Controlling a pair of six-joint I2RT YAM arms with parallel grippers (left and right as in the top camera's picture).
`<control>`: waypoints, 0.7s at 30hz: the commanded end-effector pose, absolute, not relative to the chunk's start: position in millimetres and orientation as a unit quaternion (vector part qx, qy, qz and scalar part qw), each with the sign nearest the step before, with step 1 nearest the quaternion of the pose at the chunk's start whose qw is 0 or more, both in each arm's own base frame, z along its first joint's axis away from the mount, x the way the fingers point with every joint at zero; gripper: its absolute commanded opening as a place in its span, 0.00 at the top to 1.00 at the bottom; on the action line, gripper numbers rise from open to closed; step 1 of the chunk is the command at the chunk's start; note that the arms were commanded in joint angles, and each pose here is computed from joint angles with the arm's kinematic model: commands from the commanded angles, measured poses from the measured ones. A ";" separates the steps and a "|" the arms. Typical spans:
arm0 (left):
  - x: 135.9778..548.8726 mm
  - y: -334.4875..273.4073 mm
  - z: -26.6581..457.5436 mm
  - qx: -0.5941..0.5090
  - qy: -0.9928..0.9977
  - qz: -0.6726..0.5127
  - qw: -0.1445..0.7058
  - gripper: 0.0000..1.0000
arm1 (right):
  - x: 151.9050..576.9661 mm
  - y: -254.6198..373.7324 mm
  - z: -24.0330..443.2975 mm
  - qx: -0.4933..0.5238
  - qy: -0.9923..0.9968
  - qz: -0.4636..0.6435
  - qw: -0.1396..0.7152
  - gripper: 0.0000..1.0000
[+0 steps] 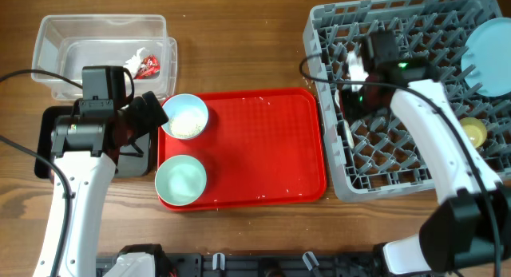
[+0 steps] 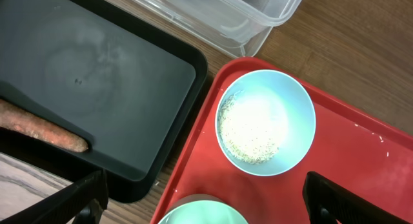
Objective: Sort waste into correct bins and load items into the dishwasher rack
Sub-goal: 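Carry the white spoon into the dish rack and release it, then grasp the empty light-blue bowl and lift it toward the rack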
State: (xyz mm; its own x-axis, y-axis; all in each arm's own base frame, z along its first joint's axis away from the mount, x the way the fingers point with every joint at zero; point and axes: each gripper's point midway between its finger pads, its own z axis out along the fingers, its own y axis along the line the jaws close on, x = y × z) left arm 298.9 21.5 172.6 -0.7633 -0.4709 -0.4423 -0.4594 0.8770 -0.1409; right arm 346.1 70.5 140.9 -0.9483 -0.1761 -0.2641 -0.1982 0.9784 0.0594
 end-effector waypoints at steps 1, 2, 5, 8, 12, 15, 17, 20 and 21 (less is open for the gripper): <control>299.0 25.7 177.0 -0.248 0.937 -0.005 0.247 0.04 | 352.7 120.1 209.3 -0.111 0.958 0.166 0.207 0.67; 299.0 25.7 176.9 -0.248 0.937 -0.005 0.246 0.04 | 347.1 136.9 211.9 -0.118 0.953 0.194 0.200 0.66; 299.1 25.7 177.0 -0.248 0.937 -0.005 0.247 0.04 | 329.3 174.2 204.6 -0.152 0.950 0.213 0.173 0.59; 298.6 27.3 176.8 -0.250 0.936 -0.002 0.246 0.04 | 304.0 221.8 188.9 -0.187 0.947 0.225 0.132 0.52; 294.6 55.2 176.9 -0.302 0.921 0.009 0.247 0.03 | 271.9 293.2 150.5 -0.225 0.943 0.235 0.073 0.44; 287.2 86.0 176.8 -0.370 0.896 0.015 0.246 0.00 | 251.1 338.2 112.4 -0.226 0.945 0.235 0.034 0.44; 284.8 93.7 176.8 -0.383 0.890 0.016 0.245 0.00 | 243.7 355.0 96.0 -0.227 0.945 0.234 0.023 0.44; 282.6 100.4 176.8 -0.394 0.886 0.019 0.245 0.00 | 233.0 375.6 65.8 -0.221 0.948 0.229 0.003 0.44; 282.5 100.4 176.8 -0.394 0.886 0.019 0.245 0.00 | 229.8 379.5 57.0 -0.223 0.948 0.226 -0.004 0.44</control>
